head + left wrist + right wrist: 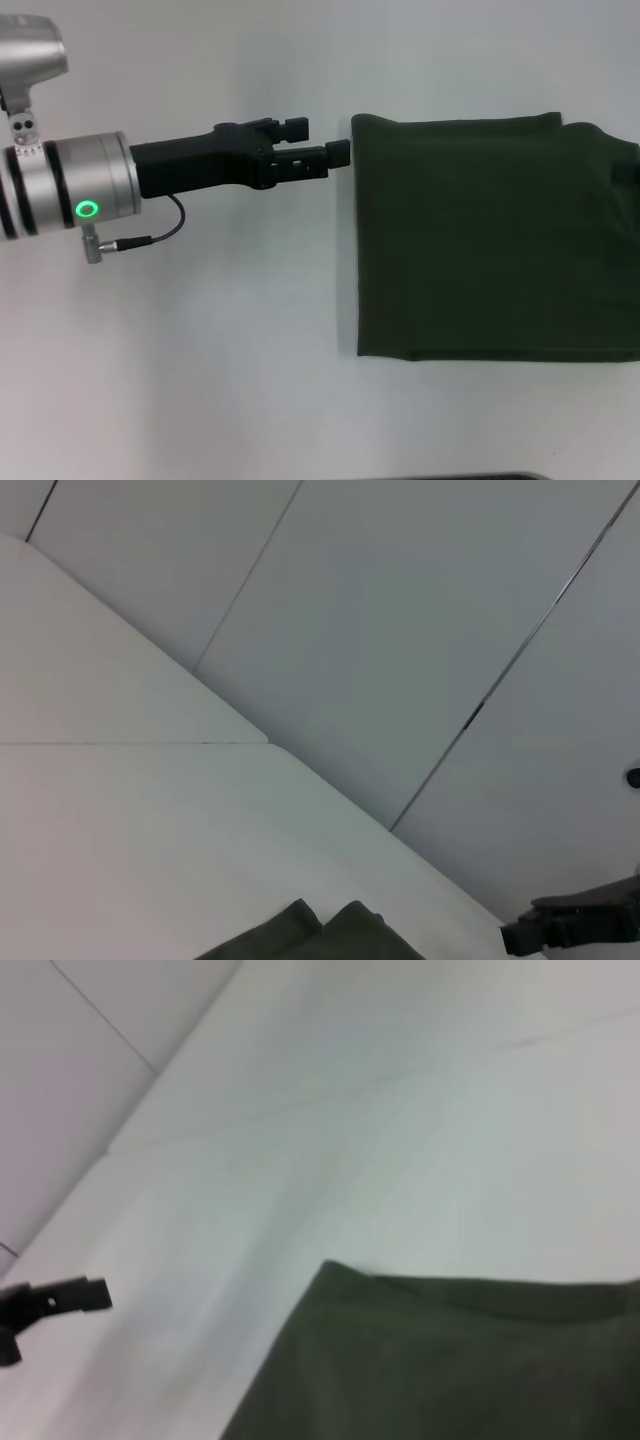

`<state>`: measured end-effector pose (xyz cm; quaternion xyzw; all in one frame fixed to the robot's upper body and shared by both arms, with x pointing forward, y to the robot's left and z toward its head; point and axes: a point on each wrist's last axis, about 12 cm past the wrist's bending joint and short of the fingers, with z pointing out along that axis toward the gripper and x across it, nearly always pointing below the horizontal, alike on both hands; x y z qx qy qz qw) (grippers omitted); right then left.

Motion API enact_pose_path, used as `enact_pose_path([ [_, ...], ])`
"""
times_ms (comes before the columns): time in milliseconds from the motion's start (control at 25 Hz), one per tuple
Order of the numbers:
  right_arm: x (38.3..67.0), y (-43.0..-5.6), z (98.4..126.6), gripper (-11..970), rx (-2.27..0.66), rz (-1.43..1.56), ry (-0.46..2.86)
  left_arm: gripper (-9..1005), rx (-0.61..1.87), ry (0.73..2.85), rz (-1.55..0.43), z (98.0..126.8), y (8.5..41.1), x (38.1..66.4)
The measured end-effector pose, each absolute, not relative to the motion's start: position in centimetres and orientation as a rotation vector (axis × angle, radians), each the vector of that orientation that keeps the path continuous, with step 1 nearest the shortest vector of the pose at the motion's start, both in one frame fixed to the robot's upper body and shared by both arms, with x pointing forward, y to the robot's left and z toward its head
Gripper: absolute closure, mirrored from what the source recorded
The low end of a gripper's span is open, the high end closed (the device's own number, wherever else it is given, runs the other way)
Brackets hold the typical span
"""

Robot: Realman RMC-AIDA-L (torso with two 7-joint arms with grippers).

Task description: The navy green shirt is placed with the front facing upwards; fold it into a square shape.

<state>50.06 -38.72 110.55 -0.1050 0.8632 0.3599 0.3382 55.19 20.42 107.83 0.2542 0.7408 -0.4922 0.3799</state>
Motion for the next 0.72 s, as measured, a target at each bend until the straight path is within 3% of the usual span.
enact_pose_path([
  [120,50.3,-38.3,111.1,929,-0.298,0.974,2.226,82,0.662,1.901,-1.305,107.8,20.9,54.7],
  [400,50.6,-38.2,112.2,671,-0.324,1.009,2.131,82,0.669,1.964,-1.466,107.8,22.6,53.0],
  [720,50.7,-38.7,113.2,393,-0.340,0.999,2.023,52,0.657,2.234,-1.421,105.5,23.0,52.0],
])
